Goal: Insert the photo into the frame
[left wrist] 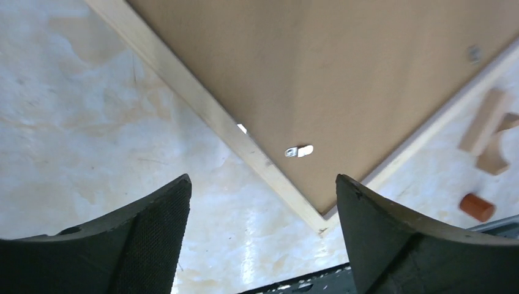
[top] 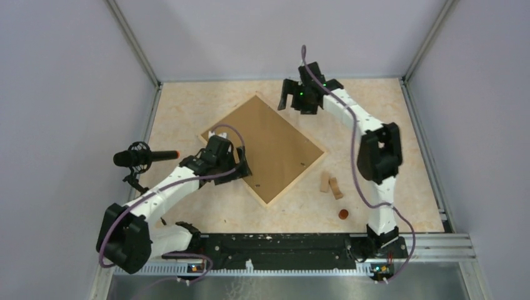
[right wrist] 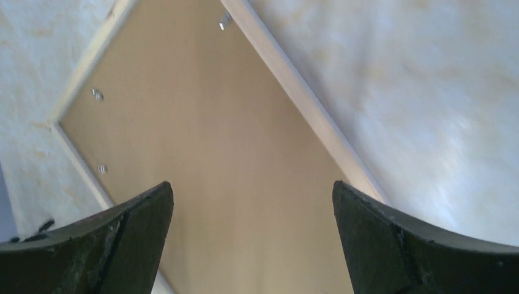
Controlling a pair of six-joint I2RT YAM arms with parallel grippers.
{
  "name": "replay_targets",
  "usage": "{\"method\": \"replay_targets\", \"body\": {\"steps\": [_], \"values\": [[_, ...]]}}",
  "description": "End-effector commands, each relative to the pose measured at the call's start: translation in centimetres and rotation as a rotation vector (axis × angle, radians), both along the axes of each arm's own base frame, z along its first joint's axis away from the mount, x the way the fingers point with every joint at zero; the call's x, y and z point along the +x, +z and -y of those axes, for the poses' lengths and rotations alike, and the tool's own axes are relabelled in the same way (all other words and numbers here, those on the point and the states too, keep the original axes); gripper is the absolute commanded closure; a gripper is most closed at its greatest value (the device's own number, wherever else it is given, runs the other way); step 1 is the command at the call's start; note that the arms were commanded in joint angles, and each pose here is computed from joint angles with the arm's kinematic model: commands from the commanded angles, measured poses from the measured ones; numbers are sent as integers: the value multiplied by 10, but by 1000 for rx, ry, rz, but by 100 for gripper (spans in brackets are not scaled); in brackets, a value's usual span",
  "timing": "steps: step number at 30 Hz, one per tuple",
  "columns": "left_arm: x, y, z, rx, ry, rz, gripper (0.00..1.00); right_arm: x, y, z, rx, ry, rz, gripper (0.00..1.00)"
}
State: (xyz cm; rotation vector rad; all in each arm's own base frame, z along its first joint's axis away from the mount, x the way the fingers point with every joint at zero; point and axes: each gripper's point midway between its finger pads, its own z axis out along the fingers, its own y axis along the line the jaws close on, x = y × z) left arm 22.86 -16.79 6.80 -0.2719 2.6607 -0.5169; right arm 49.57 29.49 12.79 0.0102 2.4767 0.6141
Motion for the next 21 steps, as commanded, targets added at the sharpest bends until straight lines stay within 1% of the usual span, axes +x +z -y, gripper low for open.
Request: {"method": "replay_targets", "body": {"steps": [1,2,3,4,5,6,8,10,12,15,16,17,20,21], "values": [[37,74,-4,-2,-4,296,6,-72,77,73,-176,-176,121,1],[44,91,-2,-12,-20,356,5,-90,71,80,-182,-205,112,1],[49,108,-1,-19,-35,413,2,-106,59,85,-179,-265,91,1],[55,125,2,-32,-49,469,2,-122,50,92,-163,-351,60,1],[60,141,5,-37,-73,525,2,-140,35,97,-150,-422,-1,1],[65,155,8,-47,-94,573,2,-158,16,98,-144,-446,-62,1],[74,176,12,-53,-114,639,2,-178,-6,96,-110,-490,-144,1],[82,191,16,-55,-125,686,2,-185,-25,95,-86,-539,-198,4],[90,202,20,-66,-123,717,2,-183,-39,90,-71,-566,-226,7],[96,216,44,-156,-194,747,2,-175,-58,89,-102,-586,-237,21],[98,214,50,-172,-212,731,2,-174,-63,89,-111,-590,-239,26],[100,216,56,-190,-230,724,2,-173,-67,89,-115,-594,-241,29],[107,218,68,-210,-261,710,1,-175,-82,91,-117,-618,-257,35],[110,217,69,-208,-263,708,2,-176,-87,94,-127,-632,-265,39]]}}
